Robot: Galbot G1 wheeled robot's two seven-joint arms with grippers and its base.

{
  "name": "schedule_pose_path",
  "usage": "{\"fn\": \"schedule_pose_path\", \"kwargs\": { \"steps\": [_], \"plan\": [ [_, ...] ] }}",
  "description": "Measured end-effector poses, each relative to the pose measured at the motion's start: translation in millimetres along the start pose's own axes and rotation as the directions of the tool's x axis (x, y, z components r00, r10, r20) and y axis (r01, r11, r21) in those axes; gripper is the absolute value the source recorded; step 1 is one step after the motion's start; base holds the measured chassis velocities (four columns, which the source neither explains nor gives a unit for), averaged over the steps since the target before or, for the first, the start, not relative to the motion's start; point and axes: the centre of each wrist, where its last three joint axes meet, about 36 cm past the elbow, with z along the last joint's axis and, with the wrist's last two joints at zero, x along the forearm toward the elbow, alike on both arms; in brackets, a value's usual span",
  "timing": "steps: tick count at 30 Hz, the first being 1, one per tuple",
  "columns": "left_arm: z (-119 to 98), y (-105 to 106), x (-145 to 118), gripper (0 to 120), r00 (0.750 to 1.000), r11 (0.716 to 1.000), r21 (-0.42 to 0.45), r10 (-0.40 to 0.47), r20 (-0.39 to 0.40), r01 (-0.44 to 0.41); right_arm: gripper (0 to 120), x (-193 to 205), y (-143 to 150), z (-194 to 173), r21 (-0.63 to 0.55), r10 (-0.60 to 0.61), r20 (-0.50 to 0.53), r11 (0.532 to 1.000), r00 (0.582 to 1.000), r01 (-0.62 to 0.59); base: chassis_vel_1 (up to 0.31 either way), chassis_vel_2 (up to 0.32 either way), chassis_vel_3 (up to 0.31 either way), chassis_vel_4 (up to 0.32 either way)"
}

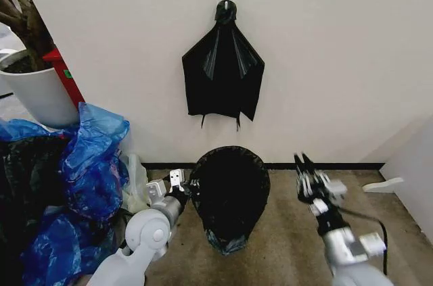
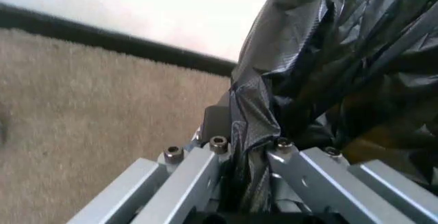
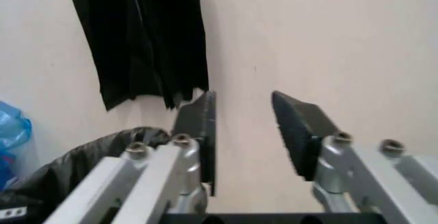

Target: Place the garbage bag over the trash bin.

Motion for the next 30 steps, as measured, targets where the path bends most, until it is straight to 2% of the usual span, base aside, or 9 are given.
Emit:
{"fn": "schedule_pose_path", "kwargs": {
  "steps": [2,8,9,14,16,18,28,29,30],
  "plan": [
    [0,-1,-1,1,1.0,1.0,0.0,-0.001,-0.009,0.001,34,3,2,3,-0.004,0.004,-0.002,1.0,1.0,-0.004,0.0,0.0,0.0,0.0],
    [2,-33,-9,1,0.995,0.999,-0.032,0.011,-0.103,-0.014,61,7,16,10,-0.037,0.036,0.014,0.999,0.999,-0.036,0.0,0.0,0.0,0.0],
    [2,-33,-9,1,0.995,0.999,-0.032,0.011,-0.103,-0.014,61,7,16,10,-0.037,0.036,0.014,0.999,0.999,-0.036,0.0,0.0,0.0,0.0],
    [11,-44,-20,1,0.99,0.998,-0.065,-0.01,-0.14,0.001,85,3,16,4,-0.04,0.071,0.023,0.997,0.997,-0.07,0.0,0.0,0.0,0.0],
    [12,-45,-21,1,0.99,0.998,-0.068,-0.015,-0.141,0.005,86,3,16,4,-0.04,0.074,0.023,0.997,0.997,-0.073,0.0,0.0,0.0,0.0],
    [16,-45,-25,1,0.988,0.996,-0.081,-0.053,-0.146,0.041,95,2,14,4,-0.036,0.086,0.026,0.996,0.996,-0.085,0.0,0.0,0.0,0.0],
    [27,-36,-38,2,0.978,0.991,-0.098,-0.112,-0.177,0.095,100,-1,5,6,-0.025,0.097,0.023,0.995,0.995,-0.096,0.0,0.0,0.0,0.0],
    [28,-35,-38,8,0.977,0.99,-0.097,-0.114,-0.179,0.098,100,-2,4,6,-0.022,0.095,0.025,0.995,0.995,-0.095,0.0,0.0,0.0,0.0],
    [28,-35,-38,8,0.977,0.99,-0.097,-0.114,-0.179,0.098,100,-2,4,6,-0.022,0.095,0.025,0.995,0.995,-0.095,0.0,0.0,0.0,0.0]
  ]
}}
